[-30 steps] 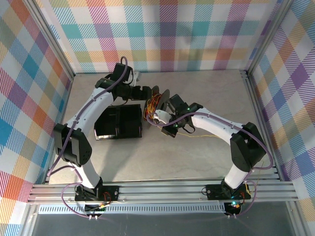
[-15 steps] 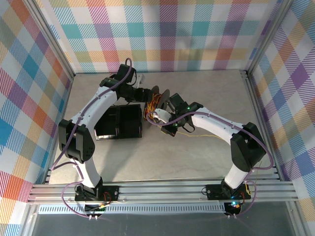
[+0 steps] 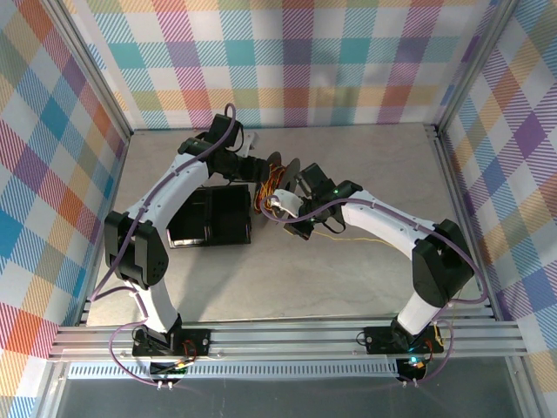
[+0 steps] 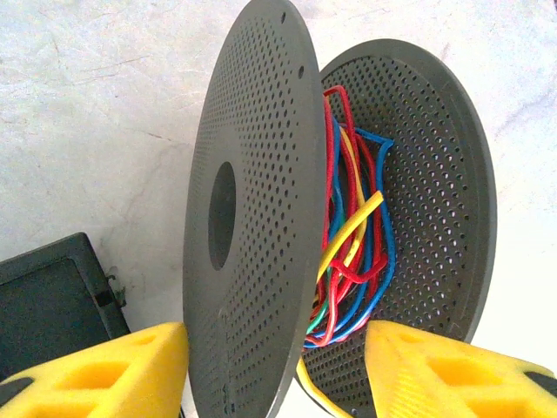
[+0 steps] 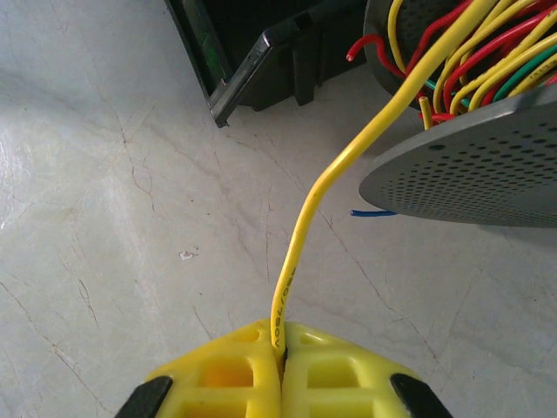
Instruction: Wrap the cables
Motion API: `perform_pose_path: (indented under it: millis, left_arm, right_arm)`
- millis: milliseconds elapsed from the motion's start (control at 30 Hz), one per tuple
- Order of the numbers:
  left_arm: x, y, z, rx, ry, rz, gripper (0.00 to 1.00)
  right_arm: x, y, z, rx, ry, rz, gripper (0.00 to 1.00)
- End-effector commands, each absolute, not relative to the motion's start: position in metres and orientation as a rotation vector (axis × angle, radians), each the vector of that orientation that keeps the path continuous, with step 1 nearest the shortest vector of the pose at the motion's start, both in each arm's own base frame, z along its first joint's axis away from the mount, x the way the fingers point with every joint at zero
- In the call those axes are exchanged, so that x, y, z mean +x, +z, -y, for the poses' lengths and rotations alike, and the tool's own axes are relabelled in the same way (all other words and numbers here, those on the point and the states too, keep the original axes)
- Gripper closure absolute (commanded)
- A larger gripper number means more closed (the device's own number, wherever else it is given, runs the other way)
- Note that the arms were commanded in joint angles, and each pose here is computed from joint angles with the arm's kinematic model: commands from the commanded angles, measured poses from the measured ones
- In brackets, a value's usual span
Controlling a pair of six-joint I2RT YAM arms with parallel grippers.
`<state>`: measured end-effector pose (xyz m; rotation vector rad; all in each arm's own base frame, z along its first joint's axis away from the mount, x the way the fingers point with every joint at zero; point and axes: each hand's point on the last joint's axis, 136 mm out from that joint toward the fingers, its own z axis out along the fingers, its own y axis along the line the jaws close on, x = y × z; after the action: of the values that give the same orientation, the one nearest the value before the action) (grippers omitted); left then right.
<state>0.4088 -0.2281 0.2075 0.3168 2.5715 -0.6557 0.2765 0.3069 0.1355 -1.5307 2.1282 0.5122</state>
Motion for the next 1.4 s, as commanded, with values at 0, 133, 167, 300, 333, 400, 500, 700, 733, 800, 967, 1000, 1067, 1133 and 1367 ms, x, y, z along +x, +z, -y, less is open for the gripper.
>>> perform_pose_path:
  millis: [0,133,167,300,333,400,500,700,733,800,967,1000,1067,1133,1367]
  left_arm:
    - [0.403,0.201,0.233,0.35,-0.67,-2.601,0.48]
    - [0.405,0.2,0.234,0.353,-0.668,-2.605,0.5]
    - [0.405,0.199,0.235,0.357,-0.67,-2.606,0.52]
    - [0.406,0.196,0.238,0.368,-0.667,-2.613,0.58]
    - [0.406,0.196,0.239,0.373,-0.668,-2.616,0.59]
    - [0.405,0.195,0.241,0.384,-0.667,-2.621,0.64]
    - [0.405,0.194,0.244,0.397,-0.663,-2.624,0.72]
    - [0.402,0.192,0.249,0.419,-0.644,-2.63,0.95]
    - [0.403,0.193,0.249,0.42,-0.635,-2.63,0.97]
    - [0.402,0.194,0.249,0.418,-0.614,-2.634,1.0]
    - [0.405,0.203,0.246,0.377,-0.566,-2.603,1.0]
    - [0.406,0.206,0.244,0.36,-0.556,-2.587,1.0]
    - [0.408,0.215,0.24,0.299,-0.549,-2.551,1.0]
    - [0.41,0.226,0.233,0.213,-0.53,-2.512,1.0]
    - [0.41,0.264,0.216,0.039,-0.53,-2.378,1.0]
  right_arm:
    - [0.278,0.149,-0.315,-1.523,0.545,-2.088,1.0]
    - [0.278,0.147,-0.316,-1.523,0.554,-2.098,1.0]
    - [0.278,0.146,-0.316,-1.521,0.556,-2.099,1.0]
    - [0.277,0.147,-0.317,-1.522,0.561,-2.099,1.0]
    - [0.278,0.147,-0.316,-1.522,0.561,-2.099,1.0]
    - [0.277,0.147,-0.317,-1.524,0.562,-2.097,1.0]
    - [0.277,0.146,-0.317,-1.524,0.566,-2.1,1.0]
    - [0.276,0.143,-0.317,-1.52,0.575,-2.111,1.0]
    - [0.277,0.142,-0.317,-1.516,0.573,-2.115,1.0]
    - [0.276,0.139,-0.317,-1.511,0.575,-2.126,1.0]
    - [0.279,0.13,-0.312,-1.472,0.563,-2.165,1.0]
    - [0.28,0.129,-0.311,-1.458,0.561,-2.177,1.0]
    - [0.28,0.132,-0.311,-1.436,0.575,-2.18,1.0]
    - [0.279,0.139,-0.311,-1.407,0.589,-2.177,0.91]
    - [0.279,0.176,-0.306,-1.236,0.679,-2.163,0.46]
